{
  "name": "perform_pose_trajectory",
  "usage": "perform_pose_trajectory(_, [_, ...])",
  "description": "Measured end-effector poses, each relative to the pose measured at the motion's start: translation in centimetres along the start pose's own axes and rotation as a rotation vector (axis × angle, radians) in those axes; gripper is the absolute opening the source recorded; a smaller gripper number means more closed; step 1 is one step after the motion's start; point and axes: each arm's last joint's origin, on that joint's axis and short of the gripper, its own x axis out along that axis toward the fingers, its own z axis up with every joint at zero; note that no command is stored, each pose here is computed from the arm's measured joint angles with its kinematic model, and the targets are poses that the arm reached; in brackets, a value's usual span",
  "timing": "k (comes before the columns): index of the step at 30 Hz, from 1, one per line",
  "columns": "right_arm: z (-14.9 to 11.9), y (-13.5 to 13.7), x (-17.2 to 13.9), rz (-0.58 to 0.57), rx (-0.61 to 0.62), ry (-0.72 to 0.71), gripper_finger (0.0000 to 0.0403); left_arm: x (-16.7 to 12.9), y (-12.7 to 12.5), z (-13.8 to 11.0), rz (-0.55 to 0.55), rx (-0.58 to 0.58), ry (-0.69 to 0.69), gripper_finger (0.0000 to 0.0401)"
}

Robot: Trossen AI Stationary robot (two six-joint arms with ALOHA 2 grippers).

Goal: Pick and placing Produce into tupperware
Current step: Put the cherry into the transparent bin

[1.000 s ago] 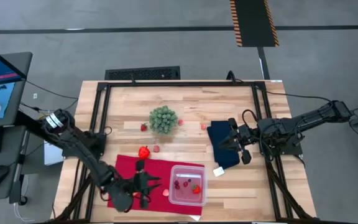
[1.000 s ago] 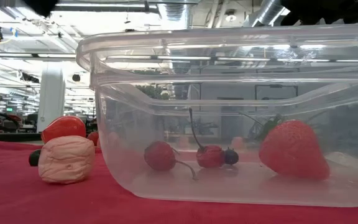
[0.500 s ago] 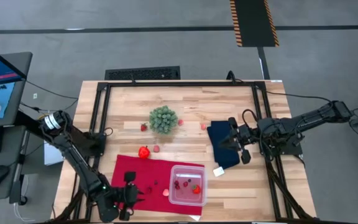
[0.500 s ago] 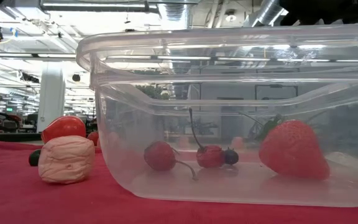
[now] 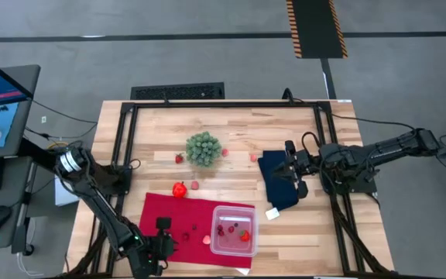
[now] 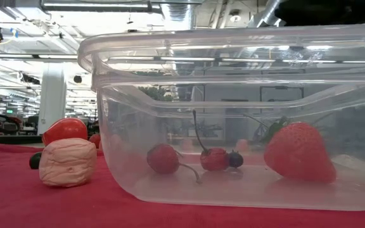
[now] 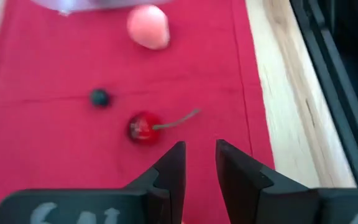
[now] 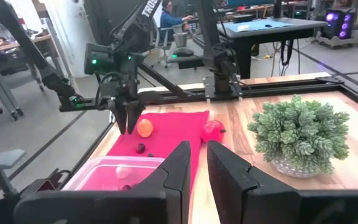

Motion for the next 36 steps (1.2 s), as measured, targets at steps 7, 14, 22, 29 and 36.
perform_pose_trajectory(7, [-0.4, 0.0, 0.0, 0.0, 0.001, 0.045, 0.0077, 1.4, -0.5, 0.5, -0.062, 0.171, -0.03, 0.0079])
perform_pose_trajectory(14, [-0.8, 0.0, 0.0, -0.002, 0.027, 0.083, 0.0077, 1.3, -0.5, 0.7, -0.033, 0.414, -0.062, 0.0072])
perform_pose_trajectory(22, [-0.8, 0.0, 0.0, -0.003, 0.042, 0.087, 0.0077, 1.3, 0.0, 1.1, 0.137, 0.545, -0.13, 0.0052])
perform_pose_trajectory(29, [-1.0, 0.0, 0.0, -0.004, 0.05, 0.099, 0.0077, 1.4, -0.3, 0.8, 0.028, 0.621, -0.077, 0.0038])
perform_pose_trajectory(36, [-1.0, 0.0, 0.0, -0.005, 0.062, 0.105, 0.0077, 1.7, 0.3, 1.3, 0.047, 0.603, -0.074, 0.0029])
